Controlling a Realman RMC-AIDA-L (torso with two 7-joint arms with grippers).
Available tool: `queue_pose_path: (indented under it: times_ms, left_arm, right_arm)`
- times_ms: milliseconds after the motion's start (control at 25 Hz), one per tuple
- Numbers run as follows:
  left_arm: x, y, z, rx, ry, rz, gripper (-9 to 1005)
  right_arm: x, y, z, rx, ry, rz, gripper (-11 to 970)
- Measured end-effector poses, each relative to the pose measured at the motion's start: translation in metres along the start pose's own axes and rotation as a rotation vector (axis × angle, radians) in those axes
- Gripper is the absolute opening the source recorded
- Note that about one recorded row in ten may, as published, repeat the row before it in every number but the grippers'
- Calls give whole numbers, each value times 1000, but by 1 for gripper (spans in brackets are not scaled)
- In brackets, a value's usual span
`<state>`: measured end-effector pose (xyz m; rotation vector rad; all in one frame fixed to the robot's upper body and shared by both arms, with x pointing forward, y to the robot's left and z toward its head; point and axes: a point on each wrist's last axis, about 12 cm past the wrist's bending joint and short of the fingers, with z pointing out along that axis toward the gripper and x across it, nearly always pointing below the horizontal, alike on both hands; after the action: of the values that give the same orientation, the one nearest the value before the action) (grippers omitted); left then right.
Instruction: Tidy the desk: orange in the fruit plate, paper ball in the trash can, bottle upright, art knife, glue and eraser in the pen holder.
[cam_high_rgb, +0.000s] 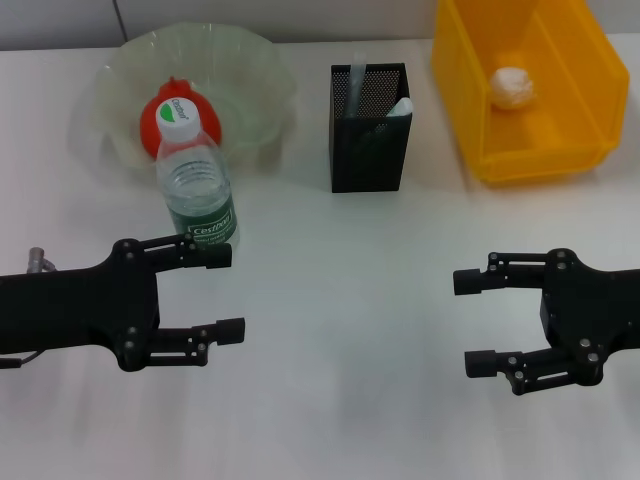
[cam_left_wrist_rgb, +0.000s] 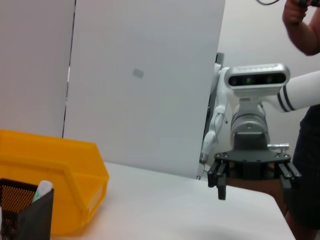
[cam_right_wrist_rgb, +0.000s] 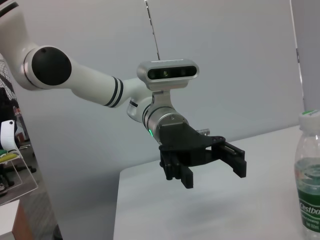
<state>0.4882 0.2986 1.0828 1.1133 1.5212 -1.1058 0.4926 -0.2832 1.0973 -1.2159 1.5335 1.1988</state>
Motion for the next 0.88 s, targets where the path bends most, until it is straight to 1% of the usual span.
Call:
queue_pose_path:
  times_ms: [480, 880]
  left_arm:
    - [-3, -2, -1, 24, -22, 6, 802]
    - [-1, -7, 0, 29, -33, 13, 802]
  right_arm:
    - [-1, 1, 0, -6, -9, -2, 799]
    - [-1, 1, 3, -12, -15, -4, 799]
